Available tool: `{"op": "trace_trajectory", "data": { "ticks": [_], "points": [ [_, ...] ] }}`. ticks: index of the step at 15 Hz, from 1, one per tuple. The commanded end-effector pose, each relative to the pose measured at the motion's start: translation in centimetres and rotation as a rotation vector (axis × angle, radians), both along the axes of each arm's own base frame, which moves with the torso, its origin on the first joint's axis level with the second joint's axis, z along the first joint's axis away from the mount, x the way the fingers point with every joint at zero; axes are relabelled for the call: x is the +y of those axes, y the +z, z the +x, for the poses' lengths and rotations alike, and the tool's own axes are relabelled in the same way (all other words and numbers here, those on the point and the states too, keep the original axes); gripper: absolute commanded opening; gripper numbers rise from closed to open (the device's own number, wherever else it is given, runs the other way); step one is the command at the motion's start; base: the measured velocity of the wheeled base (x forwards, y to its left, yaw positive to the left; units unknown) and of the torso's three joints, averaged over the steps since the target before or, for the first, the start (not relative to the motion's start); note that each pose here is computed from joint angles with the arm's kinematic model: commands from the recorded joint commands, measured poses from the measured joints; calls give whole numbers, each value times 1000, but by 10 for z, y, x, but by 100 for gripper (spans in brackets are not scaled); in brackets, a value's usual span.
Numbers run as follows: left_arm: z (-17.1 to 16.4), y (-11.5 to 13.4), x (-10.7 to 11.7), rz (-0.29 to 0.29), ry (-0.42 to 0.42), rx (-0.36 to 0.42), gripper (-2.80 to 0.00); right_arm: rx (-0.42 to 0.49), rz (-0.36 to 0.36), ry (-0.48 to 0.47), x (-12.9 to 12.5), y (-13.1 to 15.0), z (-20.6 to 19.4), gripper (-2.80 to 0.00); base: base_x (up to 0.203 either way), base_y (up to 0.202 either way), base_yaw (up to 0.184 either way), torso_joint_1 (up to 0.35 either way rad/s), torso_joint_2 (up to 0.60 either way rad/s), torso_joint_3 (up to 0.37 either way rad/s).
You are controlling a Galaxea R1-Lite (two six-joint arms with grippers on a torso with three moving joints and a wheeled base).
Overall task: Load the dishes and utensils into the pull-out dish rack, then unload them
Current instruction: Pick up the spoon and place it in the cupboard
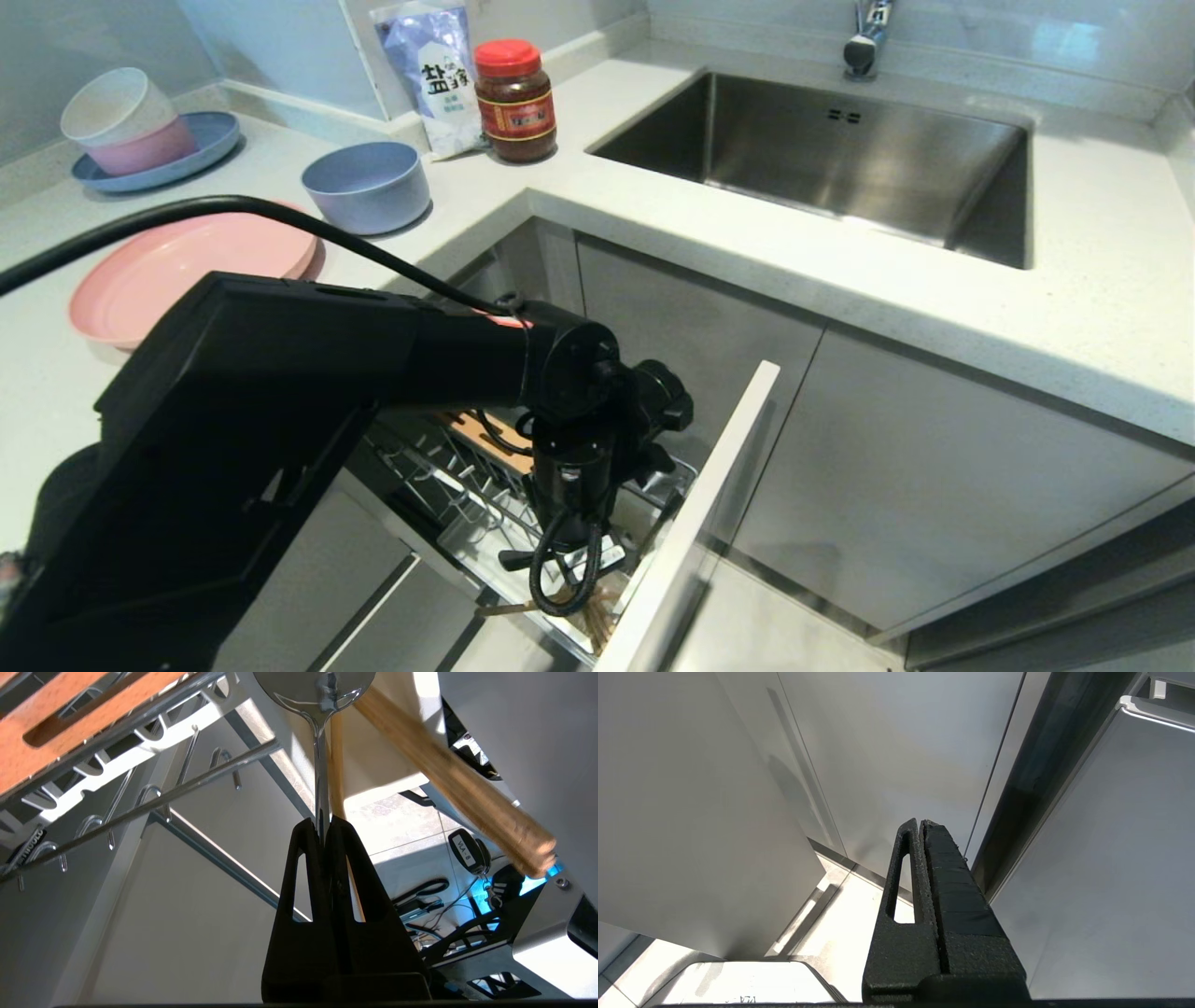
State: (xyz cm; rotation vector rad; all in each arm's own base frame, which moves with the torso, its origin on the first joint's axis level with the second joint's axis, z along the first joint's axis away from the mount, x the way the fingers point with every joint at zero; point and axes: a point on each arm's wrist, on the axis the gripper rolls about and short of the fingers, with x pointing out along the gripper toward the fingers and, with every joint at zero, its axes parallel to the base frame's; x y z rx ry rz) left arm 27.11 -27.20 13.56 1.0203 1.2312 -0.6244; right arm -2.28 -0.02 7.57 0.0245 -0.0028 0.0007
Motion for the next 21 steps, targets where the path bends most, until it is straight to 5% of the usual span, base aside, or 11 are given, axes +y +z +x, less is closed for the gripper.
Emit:
{"op": "trace_trajectory", "data": {
  "ticks": [1,21],
  "points": [
    [2,-6,-5,15,-5,5,-280,-3,0,1,0,0,0,-280,0,0,0,0,0,0],
    [21,-35,-24,3,-21,-39,-280,-3,0,-1,0,0,0,-280,0,0,0,0,0,0]
  ]
}}
